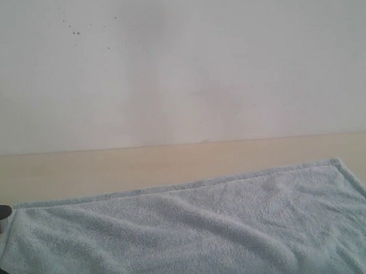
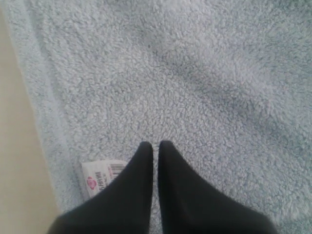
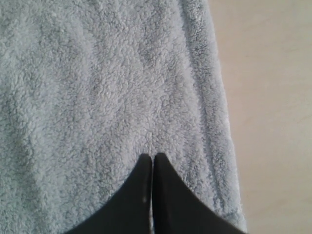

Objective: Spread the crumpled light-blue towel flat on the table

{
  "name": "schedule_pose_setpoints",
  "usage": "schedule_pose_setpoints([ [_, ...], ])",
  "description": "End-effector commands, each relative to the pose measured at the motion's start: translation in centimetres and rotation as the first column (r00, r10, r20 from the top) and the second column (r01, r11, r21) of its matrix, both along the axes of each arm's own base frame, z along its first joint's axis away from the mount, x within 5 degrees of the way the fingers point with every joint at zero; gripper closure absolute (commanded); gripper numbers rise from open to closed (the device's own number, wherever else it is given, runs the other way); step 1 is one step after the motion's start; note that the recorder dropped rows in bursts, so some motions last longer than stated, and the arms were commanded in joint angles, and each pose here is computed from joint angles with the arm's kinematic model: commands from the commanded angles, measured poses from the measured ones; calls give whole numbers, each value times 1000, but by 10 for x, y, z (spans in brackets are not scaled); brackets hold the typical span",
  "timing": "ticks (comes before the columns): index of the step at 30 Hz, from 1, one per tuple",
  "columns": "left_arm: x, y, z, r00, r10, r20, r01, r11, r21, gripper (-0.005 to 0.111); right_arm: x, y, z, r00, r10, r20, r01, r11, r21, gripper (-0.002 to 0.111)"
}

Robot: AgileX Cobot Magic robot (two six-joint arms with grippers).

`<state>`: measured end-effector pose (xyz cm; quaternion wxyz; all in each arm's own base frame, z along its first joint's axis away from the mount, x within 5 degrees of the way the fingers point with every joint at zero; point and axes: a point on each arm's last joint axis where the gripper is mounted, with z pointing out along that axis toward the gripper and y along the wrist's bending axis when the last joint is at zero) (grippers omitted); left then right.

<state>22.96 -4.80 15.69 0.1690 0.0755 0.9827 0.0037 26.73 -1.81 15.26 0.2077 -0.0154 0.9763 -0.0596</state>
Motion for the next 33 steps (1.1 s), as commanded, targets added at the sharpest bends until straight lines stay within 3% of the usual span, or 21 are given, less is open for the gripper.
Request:
schedule_pose_setpoints([
  [1,-1,-1,-6,999,-5,-34,5,1000,0,103,-2,-1,2,1000,-24,0,24,1000,12,108],
  [24,-25,8,-35,967,-24,-253,49,994,93,103,-4,-1,1,999,-37,-25,37,999,14,108],
  [33,-37,13,-40,950,53,-308,-14,992,126,103,-3,-1,2,999,-32,-6,32,999,18,108],
])
